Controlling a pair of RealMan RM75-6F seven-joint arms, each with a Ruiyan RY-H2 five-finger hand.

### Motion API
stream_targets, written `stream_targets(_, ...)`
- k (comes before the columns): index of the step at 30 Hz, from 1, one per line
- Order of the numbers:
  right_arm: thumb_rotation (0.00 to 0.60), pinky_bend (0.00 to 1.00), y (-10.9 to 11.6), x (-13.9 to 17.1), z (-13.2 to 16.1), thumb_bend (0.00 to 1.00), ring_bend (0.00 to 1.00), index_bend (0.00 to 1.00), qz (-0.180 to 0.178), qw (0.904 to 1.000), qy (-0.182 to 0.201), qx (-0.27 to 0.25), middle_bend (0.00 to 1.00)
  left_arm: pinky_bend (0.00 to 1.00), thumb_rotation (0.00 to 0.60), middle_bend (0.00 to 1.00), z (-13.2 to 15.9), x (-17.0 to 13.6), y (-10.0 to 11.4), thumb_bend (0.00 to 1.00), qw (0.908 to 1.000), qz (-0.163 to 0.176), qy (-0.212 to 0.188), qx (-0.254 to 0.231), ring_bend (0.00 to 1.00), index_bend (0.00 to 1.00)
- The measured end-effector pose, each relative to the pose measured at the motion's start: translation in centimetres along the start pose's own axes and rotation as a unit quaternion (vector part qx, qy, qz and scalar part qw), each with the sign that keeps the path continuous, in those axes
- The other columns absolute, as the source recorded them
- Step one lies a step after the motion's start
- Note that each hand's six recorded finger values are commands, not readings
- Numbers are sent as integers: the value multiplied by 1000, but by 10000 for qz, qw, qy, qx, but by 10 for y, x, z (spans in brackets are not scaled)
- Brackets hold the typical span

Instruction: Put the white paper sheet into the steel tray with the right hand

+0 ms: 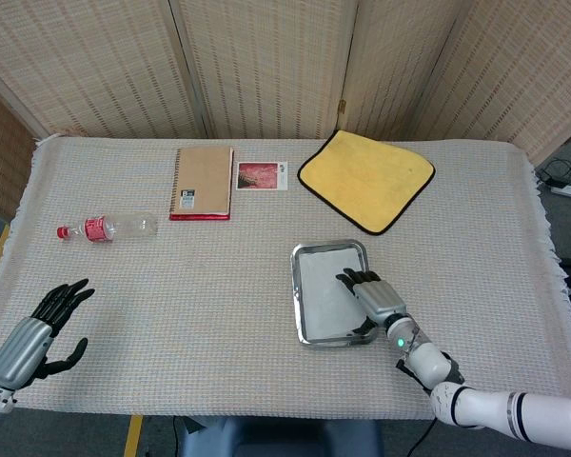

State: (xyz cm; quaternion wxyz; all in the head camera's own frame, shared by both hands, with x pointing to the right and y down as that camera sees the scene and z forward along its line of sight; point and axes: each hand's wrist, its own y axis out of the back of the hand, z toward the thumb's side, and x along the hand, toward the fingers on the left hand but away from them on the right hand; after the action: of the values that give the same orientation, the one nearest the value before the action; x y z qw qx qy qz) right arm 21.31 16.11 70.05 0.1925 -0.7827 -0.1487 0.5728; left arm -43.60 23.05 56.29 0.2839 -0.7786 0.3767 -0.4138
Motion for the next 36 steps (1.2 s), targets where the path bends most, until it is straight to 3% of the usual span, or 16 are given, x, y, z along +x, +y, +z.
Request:
stream_targets(4,600,0,3,1,2,268,0,0,54,9999,-15,-150,0,0,600,0,0,0,-1,563,10000,-1,0,40,0,0)
stream_targets(11,600,0,10,4,4,265,0,0,-302,9992,157,210,0,0,600,0,-1,-1,3,562,9999,92,47,30,0,0)
stream_targets(16,600,0,2,4,-2,266,0,0,-54,9998,178,45,0,0,600,0,-1,1,2,563,9999,105,66,38,0,0)
stream_targets(25,600,0,12,10,-6,265,0,0,-36,9990,278,-351,0,0,600,0,-3,1,2,562,9999,109,97,23,0,0)
stream_targets(36,600,0,1,12,-8,264,0,0,194,9986,419,-276,0,0,600,0,-3,0,5,563,9993,281,226,114,0,0)
